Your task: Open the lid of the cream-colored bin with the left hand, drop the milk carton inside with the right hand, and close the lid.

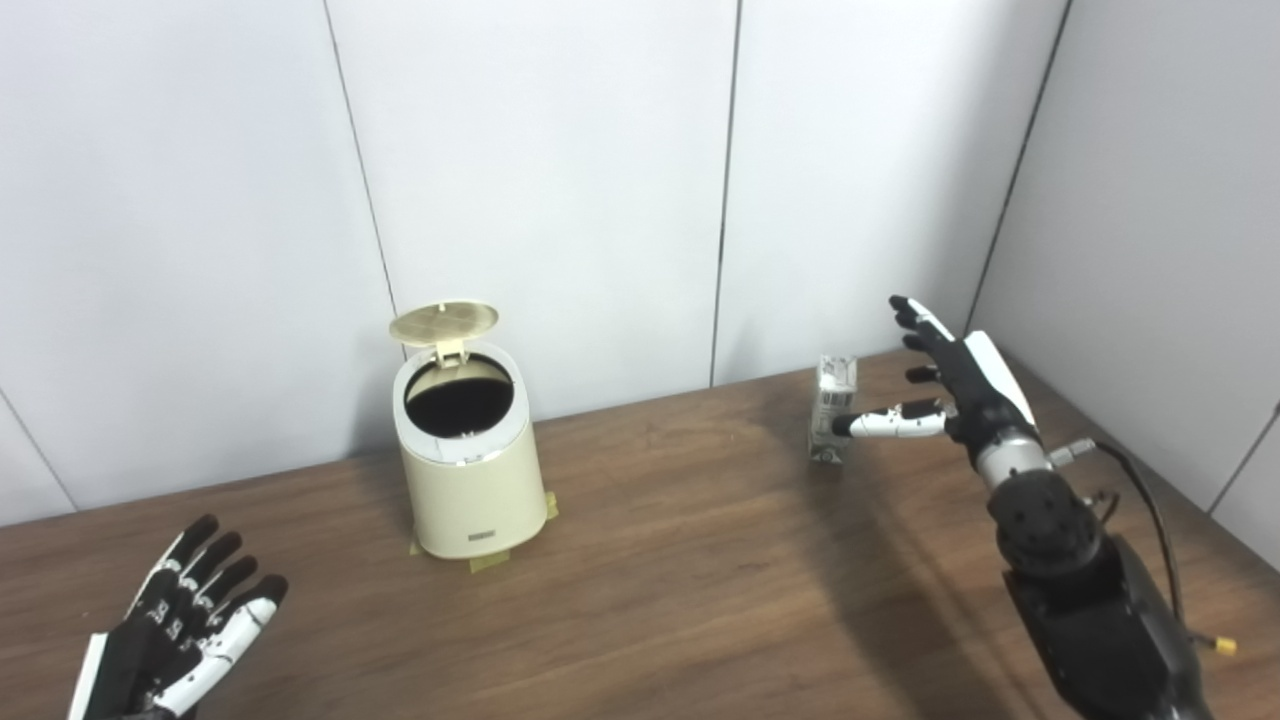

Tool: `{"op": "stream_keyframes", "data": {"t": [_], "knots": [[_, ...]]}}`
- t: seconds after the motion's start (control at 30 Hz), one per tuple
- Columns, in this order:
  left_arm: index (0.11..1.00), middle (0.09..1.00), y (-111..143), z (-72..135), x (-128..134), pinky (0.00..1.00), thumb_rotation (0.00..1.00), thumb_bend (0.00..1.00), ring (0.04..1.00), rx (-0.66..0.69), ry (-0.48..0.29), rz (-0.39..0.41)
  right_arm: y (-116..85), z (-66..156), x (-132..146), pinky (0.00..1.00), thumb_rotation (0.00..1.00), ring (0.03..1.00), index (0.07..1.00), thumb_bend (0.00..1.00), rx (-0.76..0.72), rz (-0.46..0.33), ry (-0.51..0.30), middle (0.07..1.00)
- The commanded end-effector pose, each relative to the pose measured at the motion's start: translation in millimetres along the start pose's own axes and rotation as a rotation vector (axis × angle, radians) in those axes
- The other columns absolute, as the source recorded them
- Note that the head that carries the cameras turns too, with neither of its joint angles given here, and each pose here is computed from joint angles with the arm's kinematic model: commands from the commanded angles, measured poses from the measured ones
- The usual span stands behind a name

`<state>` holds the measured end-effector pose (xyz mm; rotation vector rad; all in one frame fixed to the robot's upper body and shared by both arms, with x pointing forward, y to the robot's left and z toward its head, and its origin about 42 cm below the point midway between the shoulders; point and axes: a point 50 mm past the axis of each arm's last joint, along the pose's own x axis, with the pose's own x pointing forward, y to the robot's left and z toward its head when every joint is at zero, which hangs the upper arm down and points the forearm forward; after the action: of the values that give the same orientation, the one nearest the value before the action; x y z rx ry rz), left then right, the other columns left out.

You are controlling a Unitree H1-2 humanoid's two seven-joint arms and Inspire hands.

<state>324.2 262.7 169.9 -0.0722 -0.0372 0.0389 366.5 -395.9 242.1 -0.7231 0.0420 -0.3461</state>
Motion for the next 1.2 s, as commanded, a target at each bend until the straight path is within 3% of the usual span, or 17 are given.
{"op": "stream_keyframes", "data": {"t": [0.0,0.27,0.6,0.73,1.0,1.07,1.17], "knots": [[0.898,0.873,-2.6,21.8,6.4,0.79,0.05,0.64,0.833,-0.002,-0.092,-0.013,-23.9,20.6,24.6,0.79,0.14,0.905,0.905,0.86,-0.047,-0.029,-0.066,0.922],[0.895,0.868,-3.7,25.8,4.5,0.78,0.07,0.62,0.816,0.007,-0.093,-0.008,-25.2,13.8,59.0,0.69,0.13,0.863,0.883,0.86,-0.065,0.025,0.018,0.901],[0.888,0.863,-6.0,27.6,4.3,0.91,0.04,0.62,0.857,0.012,-0.084,0.003,-15.5,14.0,84.3,0.76,0.09,0.821,0.842,0.87,-0.042,0.03,0.055,0.843],[0.886,0.861,-5.5,27.0,4.6,0.91,0.04,0.62,0.862,0.022,-0.079,0.006,-10.2,14.0,90.0,0.78,0.1,0.828,0.827,0.88,-0.046,0.028,0.057,0.837],[0.886,0.861,-7.5,21.4,5.7,0.93,0.07,0.61,0.875,0.082,-0.054,-0.004,1.4,14.0,95.0,0.73,0.11,0.774,0.797,0.89,-0.07,0.016,0.052,0.789],[0.887,0.862,-8.0,19.4,5.5,0.88,0.04,0.6,0.868,0.081,-0.046,-0.009,3.0,14.5,94.3,0.72,0.1,0.772,0.79,0.88,-0.063,0.018,0.048,0.787],[0.887,0.865,-7.8,15.7,6.1,0.89,0.04,0.61,0.873,0.08,-0.037,-0.014,4.9,14.7,94.1,0.72,0.1,0.772,0.791,0.88,-0.059,0.017,0.048,0.788]]}}
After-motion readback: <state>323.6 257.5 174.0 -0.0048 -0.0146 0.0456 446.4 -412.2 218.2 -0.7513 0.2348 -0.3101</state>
